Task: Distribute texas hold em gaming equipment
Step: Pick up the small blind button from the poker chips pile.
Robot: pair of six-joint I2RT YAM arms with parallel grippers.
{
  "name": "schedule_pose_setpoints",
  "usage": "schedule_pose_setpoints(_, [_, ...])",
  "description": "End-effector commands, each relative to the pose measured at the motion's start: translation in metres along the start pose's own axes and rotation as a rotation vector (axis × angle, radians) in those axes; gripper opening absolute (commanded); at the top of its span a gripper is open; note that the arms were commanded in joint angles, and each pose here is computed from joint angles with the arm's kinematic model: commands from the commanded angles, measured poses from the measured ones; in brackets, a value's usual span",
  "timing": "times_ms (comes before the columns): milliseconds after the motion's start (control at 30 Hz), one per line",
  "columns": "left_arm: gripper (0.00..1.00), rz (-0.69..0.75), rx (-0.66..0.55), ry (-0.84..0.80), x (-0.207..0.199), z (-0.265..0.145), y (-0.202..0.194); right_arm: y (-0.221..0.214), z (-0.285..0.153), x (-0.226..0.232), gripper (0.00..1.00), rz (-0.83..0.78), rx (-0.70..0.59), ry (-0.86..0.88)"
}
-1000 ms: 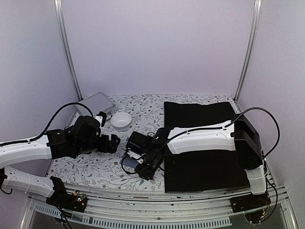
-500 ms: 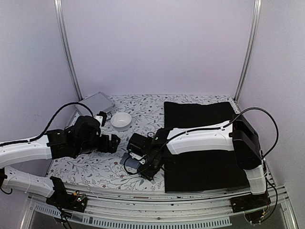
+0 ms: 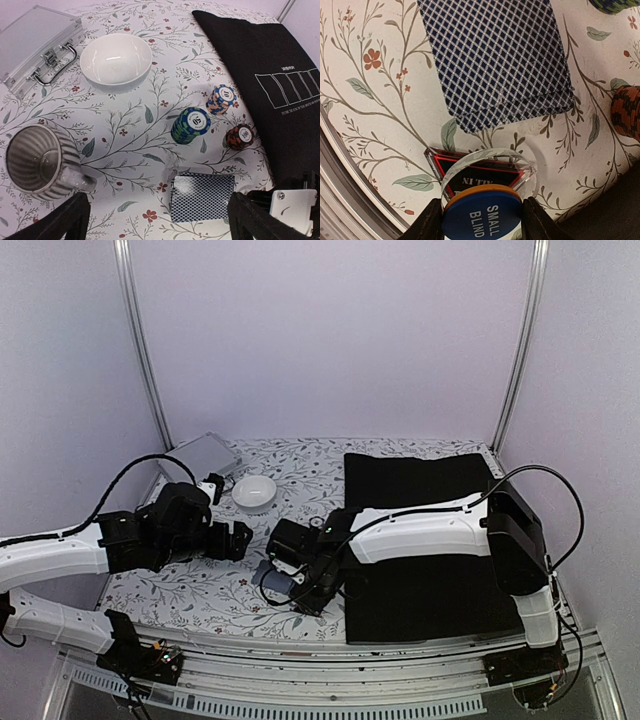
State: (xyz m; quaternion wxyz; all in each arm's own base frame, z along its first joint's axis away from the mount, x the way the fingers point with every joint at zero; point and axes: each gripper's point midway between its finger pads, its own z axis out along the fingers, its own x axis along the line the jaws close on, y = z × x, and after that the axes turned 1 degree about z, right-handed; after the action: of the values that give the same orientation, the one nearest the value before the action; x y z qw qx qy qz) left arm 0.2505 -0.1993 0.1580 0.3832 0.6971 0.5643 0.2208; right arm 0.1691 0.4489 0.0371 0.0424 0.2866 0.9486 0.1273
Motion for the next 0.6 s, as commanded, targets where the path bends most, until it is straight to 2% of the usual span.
schedule_pose_setpoints(0, [0.98, 0.021, 0.005, 0.006, 0.0, 0.003, -0.005, 0.0, -0.005, 0.003, 0.35, 0.0, 0.003, 0.018])
schedule_pose_setpoints(433, [0.98, 0.03, 0.009, -0.003, -0.004, 0.006, -0.004, 0.013, -0.028, 0.006, 0.16, -0.008, -0.054, 0.052])
schedule_pose_setpoints(567, [0.98, -0.008, 0.014, -0.054, -0.012, 0.005, -0.006, 0.016, -0.033, 0.004, 0.13, 0.0, -0.08, 0.068])
